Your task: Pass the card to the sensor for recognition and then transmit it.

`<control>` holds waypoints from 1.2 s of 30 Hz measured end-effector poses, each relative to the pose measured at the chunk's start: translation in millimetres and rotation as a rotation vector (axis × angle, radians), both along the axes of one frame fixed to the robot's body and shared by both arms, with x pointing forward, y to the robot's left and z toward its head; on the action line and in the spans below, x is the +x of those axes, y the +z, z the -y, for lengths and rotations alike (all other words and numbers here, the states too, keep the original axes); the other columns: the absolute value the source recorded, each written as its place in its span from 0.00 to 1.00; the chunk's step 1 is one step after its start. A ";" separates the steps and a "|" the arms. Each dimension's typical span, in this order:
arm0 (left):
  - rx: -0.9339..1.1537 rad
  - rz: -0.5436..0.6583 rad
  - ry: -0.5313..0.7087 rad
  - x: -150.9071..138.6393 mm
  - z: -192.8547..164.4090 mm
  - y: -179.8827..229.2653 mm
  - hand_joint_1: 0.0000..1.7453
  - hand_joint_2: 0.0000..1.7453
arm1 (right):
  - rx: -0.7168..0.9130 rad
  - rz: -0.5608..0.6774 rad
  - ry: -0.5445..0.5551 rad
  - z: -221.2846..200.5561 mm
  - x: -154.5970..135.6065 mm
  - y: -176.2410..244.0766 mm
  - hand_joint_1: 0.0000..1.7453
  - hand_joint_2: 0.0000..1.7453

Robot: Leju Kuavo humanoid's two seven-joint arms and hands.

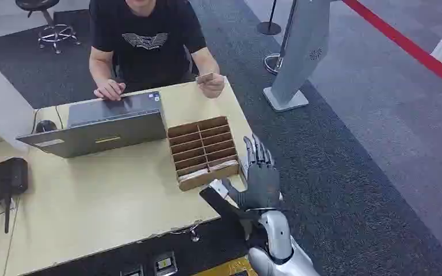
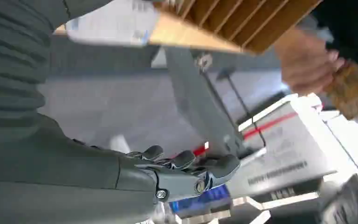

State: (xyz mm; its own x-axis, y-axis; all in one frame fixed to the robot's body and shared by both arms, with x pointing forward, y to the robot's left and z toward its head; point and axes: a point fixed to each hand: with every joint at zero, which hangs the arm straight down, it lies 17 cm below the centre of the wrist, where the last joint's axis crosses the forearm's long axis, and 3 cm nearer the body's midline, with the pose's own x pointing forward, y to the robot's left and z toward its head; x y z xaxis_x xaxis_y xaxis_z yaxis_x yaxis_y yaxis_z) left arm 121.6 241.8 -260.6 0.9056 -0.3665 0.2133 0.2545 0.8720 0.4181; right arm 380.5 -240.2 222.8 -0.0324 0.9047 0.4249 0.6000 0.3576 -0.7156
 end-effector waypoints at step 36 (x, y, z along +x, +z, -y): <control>-0.002 0.044 -0.133 11.8 12.0 3.3 0.00 0.00 | -0.421 0.225 0.068 -7.9 14.2 58.0 0.00 1.00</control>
State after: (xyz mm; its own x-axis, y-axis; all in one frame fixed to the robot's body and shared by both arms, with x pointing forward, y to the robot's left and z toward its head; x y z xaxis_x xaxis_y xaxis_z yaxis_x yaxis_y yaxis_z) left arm 133.4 229.8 -257.3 0.8386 -0.4824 0.2529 0.3495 0.8327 0.4295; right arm 394.8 -232.3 280.9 -0.1465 0.9892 -0.0023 0.7422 0.1084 -0.6614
